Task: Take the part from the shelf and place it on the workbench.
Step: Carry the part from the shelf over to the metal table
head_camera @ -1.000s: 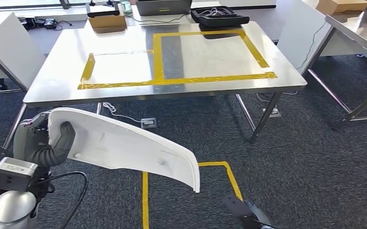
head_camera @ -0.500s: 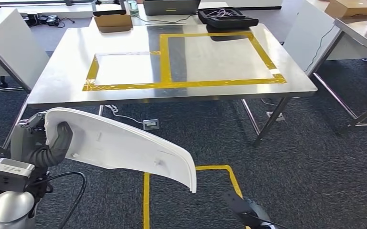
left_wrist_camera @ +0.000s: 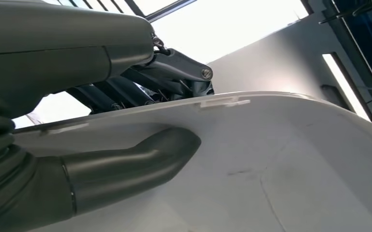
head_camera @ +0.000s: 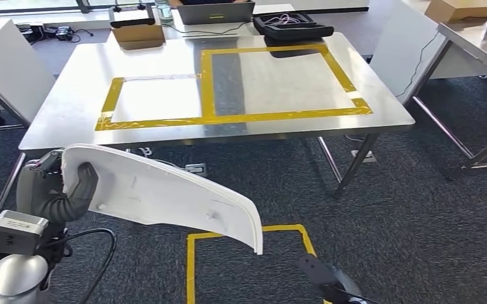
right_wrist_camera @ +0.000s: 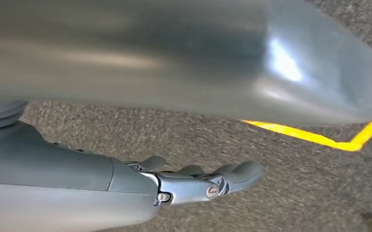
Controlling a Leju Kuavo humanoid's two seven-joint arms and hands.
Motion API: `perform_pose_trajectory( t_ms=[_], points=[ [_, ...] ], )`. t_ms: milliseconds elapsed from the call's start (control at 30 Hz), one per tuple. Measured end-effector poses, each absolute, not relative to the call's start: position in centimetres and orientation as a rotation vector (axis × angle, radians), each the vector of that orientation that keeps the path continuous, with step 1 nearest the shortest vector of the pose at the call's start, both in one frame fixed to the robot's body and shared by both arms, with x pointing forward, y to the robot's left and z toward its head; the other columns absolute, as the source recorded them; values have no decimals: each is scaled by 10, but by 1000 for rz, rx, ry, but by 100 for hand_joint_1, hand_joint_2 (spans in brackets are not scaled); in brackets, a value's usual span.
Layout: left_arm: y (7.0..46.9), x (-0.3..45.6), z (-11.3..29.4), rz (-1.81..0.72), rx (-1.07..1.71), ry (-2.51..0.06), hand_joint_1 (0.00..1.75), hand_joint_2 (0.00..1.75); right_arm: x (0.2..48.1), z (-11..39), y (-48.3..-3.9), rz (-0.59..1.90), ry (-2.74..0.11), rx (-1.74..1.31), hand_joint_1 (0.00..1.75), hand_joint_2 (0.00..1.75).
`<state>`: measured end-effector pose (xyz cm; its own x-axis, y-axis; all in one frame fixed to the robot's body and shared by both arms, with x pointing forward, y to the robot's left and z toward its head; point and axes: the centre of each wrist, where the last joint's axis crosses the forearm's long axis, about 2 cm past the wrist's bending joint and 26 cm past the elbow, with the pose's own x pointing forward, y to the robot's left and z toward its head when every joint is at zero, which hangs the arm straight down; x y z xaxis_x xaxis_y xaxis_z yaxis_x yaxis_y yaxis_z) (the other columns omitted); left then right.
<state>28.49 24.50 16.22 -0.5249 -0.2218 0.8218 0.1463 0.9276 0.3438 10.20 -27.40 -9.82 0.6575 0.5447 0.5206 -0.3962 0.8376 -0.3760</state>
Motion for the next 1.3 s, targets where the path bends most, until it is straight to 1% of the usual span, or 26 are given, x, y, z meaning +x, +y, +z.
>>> perform_pose_trajectory(
  t_ms=[667,1300],
  points=[
    [243,284,163,-453,46,-2084,175,175,91,-101,-277,538,-653,-246,0,0],
    [243,278,165,-462,43,-2085,175,175,97,-99,-272,535,-660,-240,0,0]
  ],
)
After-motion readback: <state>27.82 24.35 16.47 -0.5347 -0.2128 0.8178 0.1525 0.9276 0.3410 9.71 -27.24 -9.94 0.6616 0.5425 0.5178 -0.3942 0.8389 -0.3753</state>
